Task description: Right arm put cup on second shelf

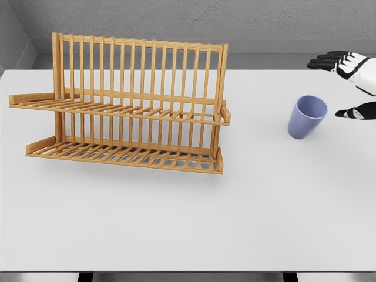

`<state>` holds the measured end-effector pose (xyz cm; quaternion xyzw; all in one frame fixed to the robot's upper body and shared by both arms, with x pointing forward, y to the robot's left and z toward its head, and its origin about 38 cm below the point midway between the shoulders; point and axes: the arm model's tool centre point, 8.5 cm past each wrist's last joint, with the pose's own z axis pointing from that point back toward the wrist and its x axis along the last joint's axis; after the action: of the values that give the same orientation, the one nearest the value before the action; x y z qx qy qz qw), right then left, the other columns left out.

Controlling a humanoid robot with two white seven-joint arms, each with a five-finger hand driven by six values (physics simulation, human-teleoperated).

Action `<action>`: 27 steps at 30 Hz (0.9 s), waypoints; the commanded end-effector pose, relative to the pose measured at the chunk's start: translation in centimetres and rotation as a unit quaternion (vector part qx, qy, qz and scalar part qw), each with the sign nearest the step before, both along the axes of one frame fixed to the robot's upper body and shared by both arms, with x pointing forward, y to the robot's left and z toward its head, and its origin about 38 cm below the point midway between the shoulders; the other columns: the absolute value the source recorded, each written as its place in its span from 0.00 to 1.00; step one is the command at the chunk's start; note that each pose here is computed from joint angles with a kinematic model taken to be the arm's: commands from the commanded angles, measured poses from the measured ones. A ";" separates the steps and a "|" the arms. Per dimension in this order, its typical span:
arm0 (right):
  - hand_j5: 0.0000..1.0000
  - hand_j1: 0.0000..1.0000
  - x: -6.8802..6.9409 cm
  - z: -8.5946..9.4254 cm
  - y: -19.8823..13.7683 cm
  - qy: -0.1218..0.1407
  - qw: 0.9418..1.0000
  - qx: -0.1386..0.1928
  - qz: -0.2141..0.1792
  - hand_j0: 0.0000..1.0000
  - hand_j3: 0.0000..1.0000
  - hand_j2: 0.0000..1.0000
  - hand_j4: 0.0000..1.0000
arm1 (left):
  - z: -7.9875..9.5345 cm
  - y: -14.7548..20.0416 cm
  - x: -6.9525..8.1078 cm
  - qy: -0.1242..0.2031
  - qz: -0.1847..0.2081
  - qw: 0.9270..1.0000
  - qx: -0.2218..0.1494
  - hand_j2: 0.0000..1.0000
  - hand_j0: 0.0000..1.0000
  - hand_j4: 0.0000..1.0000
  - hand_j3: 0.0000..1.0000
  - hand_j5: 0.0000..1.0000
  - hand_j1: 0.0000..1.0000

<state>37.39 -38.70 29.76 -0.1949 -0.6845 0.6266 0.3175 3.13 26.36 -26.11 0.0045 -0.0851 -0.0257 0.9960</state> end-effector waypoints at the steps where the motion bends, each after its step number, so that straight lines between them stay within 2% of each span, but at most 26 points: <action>1: 1.00 1.00 0.0 0.1 -0.1 0.001 1.000 0.001 0.000 1.00 1.00 1.00 1.00 | 0.0 0.0 0.0 0.000 0.000 1.000 0.000 1.00 1.00 1.00 1.00 1.00 1.00; 4: 1.00 1.00 0.0 0.4 -0.5 -0.002 1.000 0.003 -0.006 1.00 1.00 1.00 1.00 | 0.0 0.0 0.0 0.000 0.000 1.000 0.000 1.00 1.00 1.00 1.00 1.00 1.00; 6: 1.00 1.00 0.2 0.9 -1.0 0.002 1.000 -0.011 -0.024 1.00 1.00 1.00 1.00 | 0.0 0.0 0.0 0.000 0.000 1.000 0.000 1.00 1.00 1.00 1.00 1.00 1.00; 7: 1.00 1.00 0.6 1.4 -1.4 0.015 0.999 -0.031 -0.042 1.00 1.00 1.00 1.00 | 0.0 0.0 0.0 0.000 0.001 1.000 0.000 1.00 1.00 1.00 1.00 1.00 1.00; 8: 1.00 1.00 1.2 1.5 -1.5 0.056 0.994 -0.070 -0.057 1.00 1.00 1.00 1.00 | 0.0 0.0 0.0 0.000 0.000 1.000 0.000 1.00 1.00 1.00 1.00 1.00 1.00; 9: 1.00 1.00 1.4 1.8 -1.5 0.081 0.990 -0.099 -0.058 1.00 1.00 1.00 1.00 | 0.0 0.0 0.0 0.000 0.000 1.000 0.000 1.00 1.00 1.00 1.00 1.00 1.00; 10: 1.00 1.00 1.6 2.0 -1.4 0.090 0.988 -0.111 -0.054 1.00 1.00 1.00 1.00 | 0.0 0.0 0.0 0.000 0.000 1.000 0.000 1.00 1.00 1.00 1.00 1.00 1.00; 11: 1.00 1.00 2.4 2.4 -1.1 0.085 0.990 -0.091 -0.064 1.00 1.00 1.00 1.00 | 0.0 0.0 0.0 0.000 0.000 1.000 0.000 1.00 1.00 1.00 1.00 1.00 1.00; 12: 1.00 1.00 3.4 2.3 -0.9 0.091 0.990 -0.080 -0.077 1.00 1.00 1.00 1.00 | 0.0 0.0 0.0 0.000 0.000 1.000 0.000 1.00 1.00 1.00 1.00 1.00 1.00; 14: 1.00 1.00 6.4 0.7 0.2 0.110 0.986 -0.090 -0.083 1.00 1.00 1.00 1.00 | 0.0 0.0 0.0 0.000 0.000 1.000 0.000 1.00 1.00 1.00 1.00 1.00 1.00; 15: 1.00 1.00 7.0 0.0 0.1 0.124 0.984 -0.097 -0.087 1.00 1.00 1.00 1.00 | 0.0 0.0 0.0 0.000 0.000 1.000 0.000 1.00 1.00 1.00 1.00 1.00 1.00; 18: 1.00 1.00 7.2 -1.6 -0.2 0.146 0.980 -0.104 -0.091 1.00 1.00 1.00 1.00 | 0.0 0.0 0.0 0.000 0.001 1.000 0.000 1.00 1.00 1.00 1.00 1.00 1.00; 21: 1.00 1.00 7.3 -1.4 -0.2 0.144 0.980 -0.105 -0.091 1.00 1.00 1.00 1.00 | 0.0 0.0 0.0 0.000 0.000 1.000 0.000 1.00 1.00 1.00 1.00 1.00 1.00; 25: 1.00 1.00 7.5 -2.4 0.7 0.158 0.977 -0.119 -0.079 1.00 1.00 1.00 1.00 | 0.0 0.0 0.0 0.000 0.000 1.000 0.000 1.00 1.00 1.00 1.00 1.00 1.00; 27: 1.00 1.00 7.7 -2.9 -0.1 0.166 0.975 -0.119 -0.089 1.00 1.00 1.00 1.00 | 0.0 0.0 0.0 0.000 0.000 1.000 0.000 1.00 1.00 1.00 1.00 1.00 1.00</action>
<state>45.00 -38.46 27.68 -0.1900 -0.5303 0.6954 0.4462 3.13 26.36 -26.11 0.0046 -0.0851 -0.0258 0.9960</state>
